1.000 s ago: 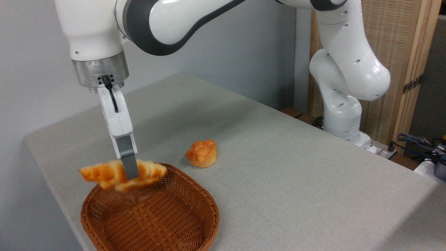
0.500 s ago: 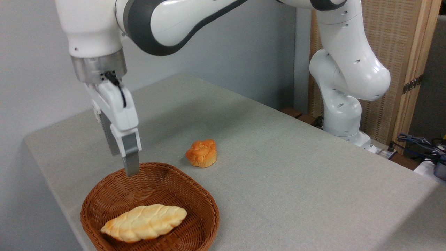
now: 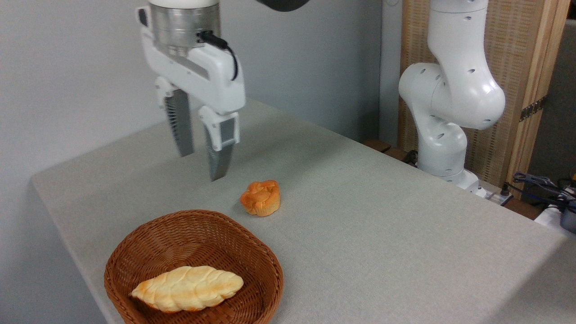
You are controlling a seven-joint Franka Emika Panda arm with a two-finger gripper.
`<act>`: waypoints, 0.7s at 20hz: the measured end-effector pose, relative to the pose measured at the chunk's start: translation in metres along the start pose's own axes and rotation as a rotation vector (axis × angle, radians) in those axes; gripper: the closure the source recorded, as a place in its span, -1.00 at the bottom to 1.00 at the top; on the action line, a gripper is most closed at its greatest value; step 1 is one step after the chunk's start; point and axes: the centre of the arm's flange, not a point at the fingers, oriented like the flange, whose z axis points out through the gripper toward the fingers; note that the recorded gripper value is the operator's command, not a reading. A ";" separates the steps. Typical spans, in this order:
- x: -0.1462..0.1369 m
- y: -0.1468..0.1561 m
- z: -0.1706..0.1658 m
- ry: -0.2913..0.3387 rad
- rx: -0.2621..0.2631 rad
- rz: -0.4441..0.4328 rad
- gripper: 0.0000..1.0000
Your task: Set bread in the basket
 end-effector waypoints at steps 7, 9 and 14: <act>-0.012 0.018 0.001 -0.092 -0.001 0.044 -1.00; -0.012 0.017 -0.004 -0.093 0.007 0.044 -1.00; -0.009 0.011 -0.015 -0.107 0.001 0.041 -1.00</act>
